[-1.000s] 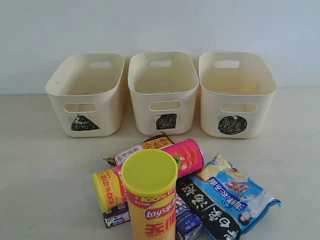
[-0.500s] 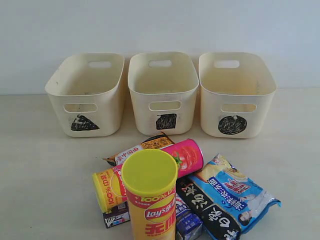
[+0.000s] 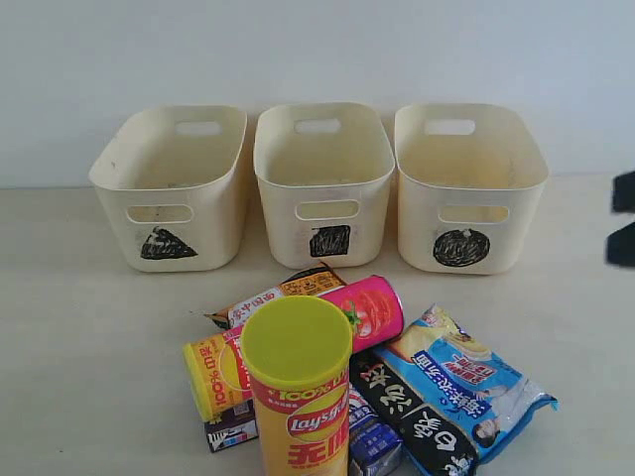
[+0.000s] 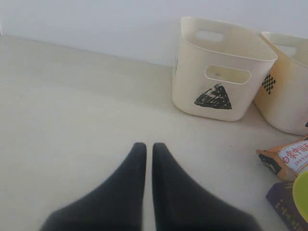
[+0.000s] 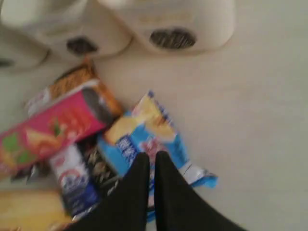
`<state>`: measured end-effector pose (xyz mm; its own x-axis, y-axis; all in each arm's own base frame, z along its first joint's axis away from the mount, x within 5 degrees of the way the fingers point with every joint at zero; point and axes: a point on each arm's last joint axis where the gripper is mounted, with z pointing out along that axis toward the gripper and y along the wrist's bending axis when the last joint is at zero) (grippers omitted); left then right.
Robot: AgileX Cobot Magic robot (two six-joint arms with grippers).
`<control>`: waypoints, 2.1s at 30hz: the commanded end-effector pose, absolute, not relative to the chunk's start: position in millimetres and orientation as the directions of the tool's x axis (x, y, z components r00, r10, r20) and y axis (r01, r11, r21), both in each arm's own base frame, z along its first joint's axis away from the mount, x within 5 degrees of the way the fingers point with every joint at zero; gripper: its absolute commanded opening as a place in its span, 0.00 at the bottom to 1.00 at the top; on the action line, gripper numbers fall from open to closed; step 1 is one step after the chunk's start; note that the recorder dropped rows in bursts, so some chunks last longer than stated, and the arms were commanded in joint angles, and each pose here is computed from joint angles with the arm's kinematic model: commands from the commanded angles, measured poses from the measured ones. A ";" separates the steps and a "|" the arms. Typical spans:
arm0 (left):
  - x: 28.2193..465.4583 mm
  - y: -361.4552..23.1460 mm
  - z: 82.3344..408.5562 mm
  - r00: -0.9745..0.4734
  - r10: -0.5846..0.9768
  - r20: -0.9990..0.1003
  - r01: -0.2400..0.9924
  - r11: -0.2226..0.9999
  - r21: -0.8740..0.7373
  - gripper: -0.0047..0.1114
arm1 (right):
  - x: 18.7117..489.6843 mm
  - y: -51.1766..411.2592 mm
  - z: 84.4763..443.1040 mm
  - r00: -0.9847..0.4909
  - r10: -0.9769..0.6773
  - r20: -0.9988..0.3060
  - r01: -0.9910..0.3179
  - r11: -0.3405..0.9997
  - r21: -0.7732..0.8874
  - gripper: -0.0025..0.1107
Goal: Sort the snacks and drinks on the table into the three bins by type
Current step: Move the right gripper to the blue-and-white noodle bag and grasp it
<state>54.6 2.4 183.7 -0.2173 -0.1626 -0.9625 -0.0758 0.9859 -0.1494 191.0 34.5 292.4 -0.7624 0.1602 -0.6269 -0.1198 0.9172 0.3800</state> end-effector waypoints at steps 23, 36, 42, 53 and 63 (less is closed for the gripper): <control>54.5 2.4 186.6 -0.196 -0.164 -0.967 -0.073 0.986 -0.152 0.07 | 226.3 -10.8 159.3 -0.921 0.370 -0.118 0.116 0.552 0.826 0.05; 54.5 2.4 186.6 -0.196 -0.164 -0.967 -0.073 0.986 -0.152 0.07 | 233.0 -17.9 118.5 -0.911 0.412 -0.007 0.248 0.561 0.790 0.69; 54.5 2.4 186.6 -0.196 -0.164 -0.967 -0.073 0.986 -0.152 0.07 | 236.8 -17.0 100.4 -0.904 0.427 0.028 0.272 0.522 0.808 0.69; 54.5 2.4 186.6 -0.196 -0.164 -0.967 -0.073 0.986 -0.152 0.07 | 243.6 28.3 73.0 -0.957 0.289 -0.014 0.179 0.630 0.756 0.80; 54.5 2.4 186.6 -0.196 -0.164 -0.967 -0.073 0.986 -0.152 0.07 | 270.9 52.4 70.6 -0.949 0.287 -0.127 0.108 0.678 0.727 0.77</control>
